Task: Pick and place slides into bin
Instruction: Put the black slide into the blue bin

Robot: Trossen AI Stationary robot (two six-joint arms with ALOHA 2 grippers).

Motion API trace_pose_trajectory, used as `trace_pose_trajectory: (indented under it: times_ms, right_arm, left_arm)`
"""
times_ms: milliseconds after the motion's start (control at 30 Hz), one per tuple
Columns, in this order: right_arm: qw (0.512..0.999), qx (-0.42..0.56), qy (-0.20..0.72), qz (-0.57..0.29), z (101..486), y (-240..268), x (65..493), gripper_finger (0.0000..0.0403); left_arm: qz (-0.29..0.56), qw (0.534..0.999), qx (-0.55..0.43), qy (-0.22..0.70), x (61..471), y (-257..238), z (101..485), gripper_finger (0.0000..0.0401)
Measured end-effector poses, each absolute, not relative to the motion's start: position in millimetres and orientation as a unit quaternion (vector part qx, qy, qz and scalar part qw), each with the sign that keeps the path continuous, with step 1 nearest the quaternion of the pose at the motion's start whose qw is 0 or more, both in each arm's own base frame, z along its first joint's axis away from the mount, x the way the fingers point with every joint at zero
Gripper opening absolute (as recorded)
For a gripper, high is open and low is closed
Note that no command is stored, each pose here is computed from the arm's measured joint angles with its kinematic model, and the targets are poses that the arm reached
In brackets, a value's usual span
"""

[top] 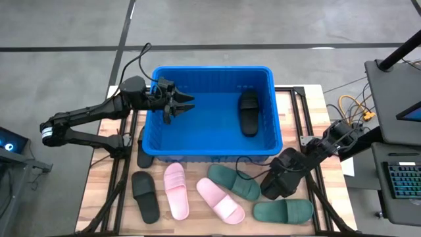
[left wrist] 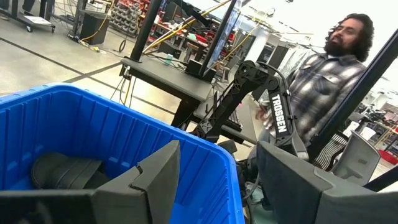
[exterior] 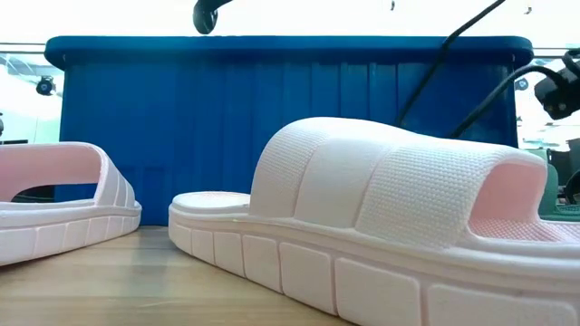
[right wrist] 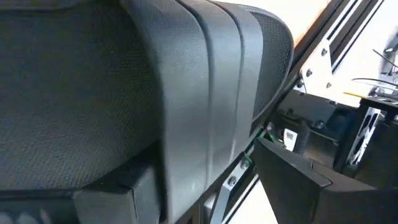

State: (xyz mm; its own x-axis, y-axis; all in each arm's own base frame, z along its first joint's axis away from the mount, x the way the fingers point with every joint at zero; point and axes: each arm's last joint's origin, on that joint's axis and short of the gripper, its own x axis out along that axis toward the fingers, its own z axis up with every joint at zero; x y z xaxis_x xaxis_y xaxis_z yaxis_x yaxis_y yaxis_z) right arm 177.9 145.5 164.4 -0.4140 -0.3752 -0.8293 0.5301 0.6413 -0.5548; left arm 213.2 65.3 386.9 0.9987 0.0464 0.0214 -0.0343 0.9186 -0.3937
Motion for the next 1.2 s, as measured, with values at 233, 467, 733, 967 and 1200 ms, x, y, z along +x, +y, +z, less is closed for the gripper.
trace_pose_trajectory:
  times_ms: [233,467,733,967,1200]
  right_arm:
    - [0.542,0.059,0.728,-0.416,166.4,147.3,180.0,0.0224]
    - [0.548,0.066,0.725,-0.411,169.9,149.8,183.2,0.0218]
    - [0.547,0.064,0.725,-0.412,169.4,149.4,182.7,0.0176]
    - [0.547,0.065,0.725,-0.414,169.3,149.4,182.7,0.0115]
    - [0.546,0.063,0.726,-0.414,169.6,148.9,182.4,0.0045]
  left_arm:
    - [0.021,0.979,-0.201,-0.015,213.2,65.3,386.9,0.0196]
    - [0.021,0.979,-0.201,-0.015,213.2,65.3,386.9,0.0196]
    - [0.021,0.979,-0.200,-0.015,213.2,65.3,386.9,0.0196]
    - [0.021,0.979,-0.201,-0.015,213.2,65.3,386.9,0.0196]
    - [0.021,0.979,-0.201,-0.015,213.2,65.3,386.9,0.0196]
